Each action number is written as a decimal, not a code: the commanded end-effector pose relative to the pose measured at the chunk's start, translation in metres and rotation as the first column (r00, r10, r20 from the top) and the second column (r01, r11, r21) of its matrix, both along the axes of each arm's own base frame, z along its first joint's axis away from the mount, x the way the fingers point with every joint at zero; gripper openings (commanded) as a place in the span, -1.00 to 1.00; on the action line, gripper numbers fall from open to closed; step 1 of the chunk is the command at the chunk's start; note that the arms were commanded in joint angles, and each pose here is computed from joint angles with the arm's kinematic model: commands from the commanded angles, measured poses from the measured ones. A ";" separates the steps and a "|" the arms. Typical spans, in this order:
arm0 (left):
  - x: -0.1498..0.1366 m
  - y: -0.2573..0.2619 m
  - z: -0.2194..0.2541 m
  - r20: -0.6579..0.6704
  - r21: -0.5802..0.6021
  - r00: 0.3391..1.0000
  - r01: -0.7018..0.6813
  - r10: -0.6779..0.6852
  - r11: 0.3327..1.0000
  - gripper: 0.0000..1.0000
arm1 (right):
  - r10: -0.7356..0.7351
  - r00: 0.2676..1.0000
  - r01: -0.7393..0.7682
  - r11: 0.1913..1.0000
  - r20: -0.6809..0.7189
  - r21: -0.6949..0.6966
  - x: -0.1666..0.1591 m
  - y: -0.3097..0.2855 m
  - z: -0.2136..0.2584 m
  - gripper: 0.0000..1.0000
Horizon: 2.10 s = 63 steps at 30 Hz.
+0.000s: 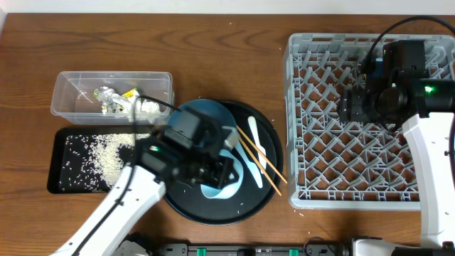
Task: Sort waste into correct bins and load items into the dishwasher rack
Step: 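Tilt the bowl to pour the rice onto the black tray, then lower the small light blue bowl onto the black plate and release, then reach the right gripper to the small bowl and grasp it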
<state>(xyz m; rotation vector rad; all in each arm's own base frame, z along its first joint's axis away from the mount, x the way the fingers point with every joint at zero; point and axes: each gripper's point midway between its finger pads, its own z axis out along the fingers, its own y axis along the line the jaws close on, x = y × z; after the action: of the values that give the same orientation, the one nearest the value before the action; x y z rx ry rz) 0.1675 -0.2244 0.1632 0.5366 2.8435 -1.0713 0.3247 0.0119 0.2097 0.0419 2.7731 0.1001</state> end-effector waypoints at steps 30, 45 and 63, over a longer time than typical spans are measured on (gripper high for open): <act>0.006 0.014 -0.085 -0.078 0.410 0.994 -0.040 0.079 0.911 0.07 | -0.010 1.000 0.010 1.000 -0.003 -0.003 -0.003 -0.002 0.001 0.64; 0.056 0.144 -0.001 0.267 0.412 0.843 -0.538 0.467 0.735 0.36 | 0.363 0.927 -0.374 0.909 0.091 0.185 -0.009 0.085 0.014 0.79; 0.055 0.276 -0.003 0.281 0.462 0.484 -0.825 0.828 0.325 0.58 | 0.731 0.679 -0.701 0.673 -0.065 0.236 -0.083 0.238 -0.035 0.68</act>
<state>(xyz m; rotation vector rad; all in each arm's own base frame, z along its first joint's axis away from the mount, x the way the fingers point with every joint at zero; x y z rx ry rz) 0.2205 0.0431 0.1578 -0.8817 2.7087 -0.0506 0.2509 0.2371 0.1929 -1.0286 2.6677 0.5901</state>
